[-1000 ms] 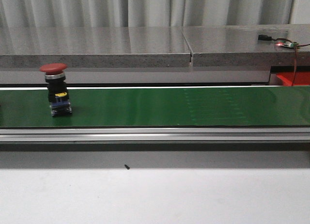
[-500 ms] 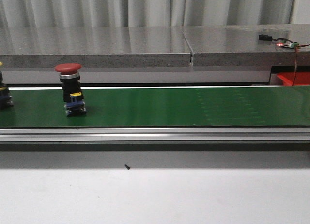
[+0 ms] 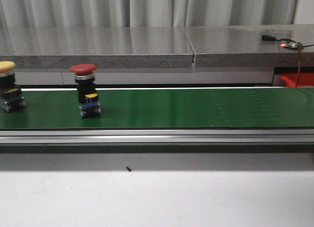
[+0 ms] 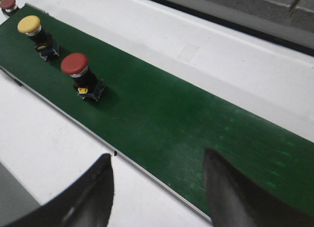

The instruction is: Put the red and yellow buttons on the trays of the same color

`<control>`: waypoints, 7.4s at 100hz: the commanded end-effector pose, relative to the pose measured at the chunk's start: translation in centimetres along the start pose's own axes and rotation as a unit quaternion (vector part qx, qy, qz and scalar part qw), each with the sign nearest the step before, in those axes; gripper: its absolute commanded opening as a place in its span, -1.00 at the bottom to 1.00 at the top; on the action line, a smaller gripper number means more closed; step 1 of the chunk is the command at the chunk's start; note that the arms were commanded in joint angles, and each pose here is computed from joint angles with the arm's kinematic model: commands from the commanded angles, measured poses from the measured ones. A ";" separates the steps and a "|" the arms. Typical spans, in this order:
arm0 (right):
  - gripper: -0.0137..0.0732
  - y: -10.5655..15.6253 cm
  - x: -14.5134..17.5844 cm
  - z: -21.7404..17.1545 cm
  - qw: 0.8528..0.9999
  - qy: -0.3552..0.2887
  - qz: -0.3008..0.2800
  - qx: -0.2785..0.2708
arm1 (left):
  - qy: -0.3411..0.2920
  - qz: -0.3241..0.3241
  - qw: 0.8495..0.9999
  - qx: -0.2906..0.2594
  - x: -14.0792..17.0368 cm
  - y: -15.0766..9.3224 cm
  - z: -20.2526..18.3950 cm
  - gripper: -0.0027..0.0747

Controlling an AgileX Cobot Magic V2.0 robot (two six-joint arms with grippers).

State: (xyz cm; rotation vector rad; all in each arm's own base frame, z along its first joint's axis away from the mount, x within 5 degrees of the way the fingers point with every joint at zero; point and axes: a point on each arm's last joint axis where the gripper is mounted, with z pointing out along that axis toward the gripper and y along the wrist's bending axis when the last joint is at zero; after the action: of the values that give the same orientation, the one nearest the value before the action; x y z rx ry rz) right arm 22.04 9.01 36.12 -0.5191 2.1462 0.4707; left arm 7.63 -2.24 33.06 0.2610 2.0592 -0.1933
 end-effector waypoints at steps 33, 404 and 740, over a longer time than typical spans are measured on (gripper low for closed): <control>0.35 3.8 -4.9 6.3 0.999 0.039 -0.016 -0.016 | -0.044 -0.005 0.999 0.001 -1.3 -0.1 -0.4 -0.98; 0.26 -38.3 2.4 6.4 0.881 -0.014 0.306 0.361 | -0.044 -0.005 0.999 0.001 -1.3 -0.1 -0.4 -0.98; -0.46 -3.9 1.0 14.2 0.996 0.033 -0.042 0.075 | -0.044 -0.005 0.999 0.001 -1.3 -0.1 -0.4 -0.98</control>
State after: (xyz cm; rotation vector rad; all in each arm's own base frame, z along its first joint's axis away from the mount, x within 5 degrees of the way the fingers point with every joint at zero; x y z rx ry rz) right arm 32.54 12.57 24.04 -0.5885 2.3079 0.2447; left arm 7.63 -2.25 33.07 0.2606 2.0589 -0.1951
